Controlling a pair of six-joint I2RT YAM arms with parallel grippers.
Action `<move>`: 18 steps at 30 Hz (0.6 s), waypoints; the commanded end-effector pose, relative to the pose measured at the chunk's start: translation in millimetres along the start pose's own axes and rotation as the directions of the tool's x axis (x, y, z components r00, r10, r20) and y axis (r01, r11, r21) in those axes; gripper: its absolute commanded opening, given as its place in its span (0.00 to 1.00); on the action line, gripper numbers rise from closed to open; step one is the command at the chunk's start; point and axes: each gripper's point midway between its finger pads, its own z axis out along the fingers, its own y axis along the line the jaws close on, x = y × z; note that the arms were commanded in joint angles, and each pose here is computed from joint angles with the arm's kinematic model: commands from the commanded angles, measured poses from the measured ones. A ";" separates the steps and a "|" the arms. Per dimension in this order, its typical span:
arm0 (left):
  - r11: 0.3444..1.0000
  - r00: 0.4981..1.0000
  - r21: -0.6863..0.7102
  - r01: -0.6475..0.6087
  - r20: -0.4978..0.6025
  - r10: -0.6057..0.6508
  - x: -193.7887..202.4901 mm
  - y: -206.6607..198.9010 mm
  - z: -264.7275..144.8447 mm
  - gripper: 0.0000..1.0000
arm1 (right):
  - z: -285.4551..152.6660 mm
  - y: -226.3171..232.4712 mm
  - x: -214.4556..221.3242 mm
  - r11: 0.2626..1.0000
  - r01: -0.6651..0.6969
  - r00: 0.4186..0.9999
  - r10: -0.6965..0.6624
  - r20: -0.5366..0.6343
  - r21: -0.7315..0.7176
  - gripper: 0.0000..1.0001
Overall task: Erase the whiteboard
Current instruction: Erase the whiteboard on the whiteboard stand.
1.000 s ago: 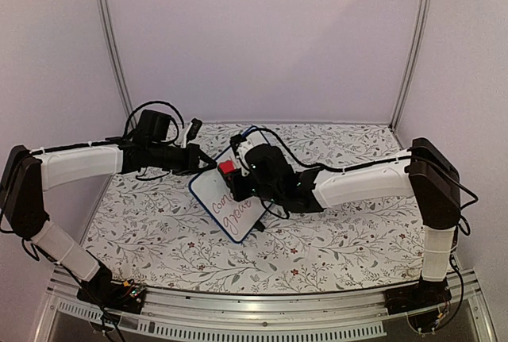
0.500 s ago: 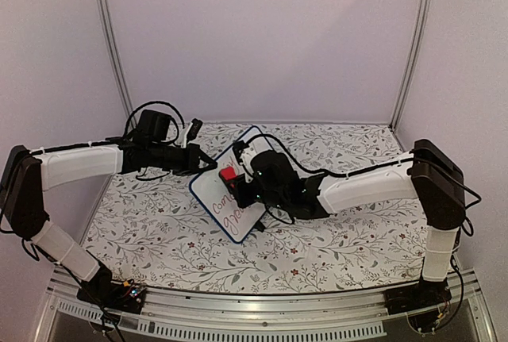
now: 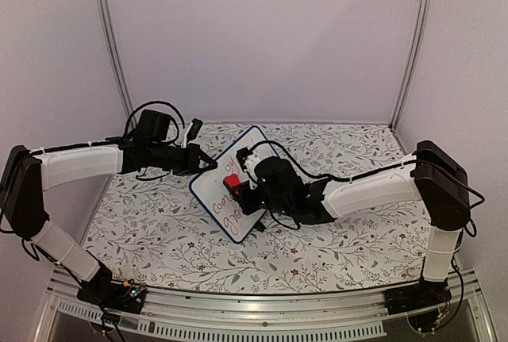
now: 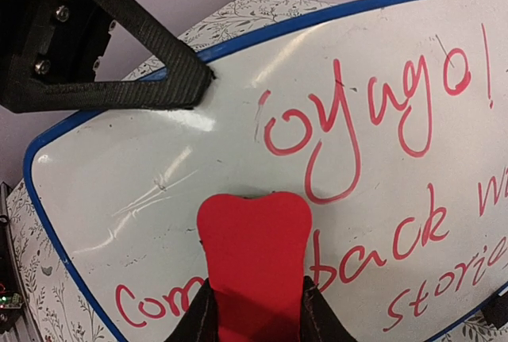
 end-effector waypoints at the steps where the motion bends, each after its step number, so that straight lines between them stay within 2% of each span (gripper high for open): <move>1: 0.996 0.999 0.077 -0.047 0.011 0.047 -2.1 -25.5 -5.8 0.00 | 0.7 -12.8 2.3 0.999 -0.020 0.999 0.021 -0.035 0.039 0.22; 18: 0.995 0.999 0.080 -0.051 0.011 0.051 -2.5 -26.6 -6.3 0.00 | 22.7 -19.5 -27.6 0.998 -0.015 1.000 0.016 -0.008 0.063 0.23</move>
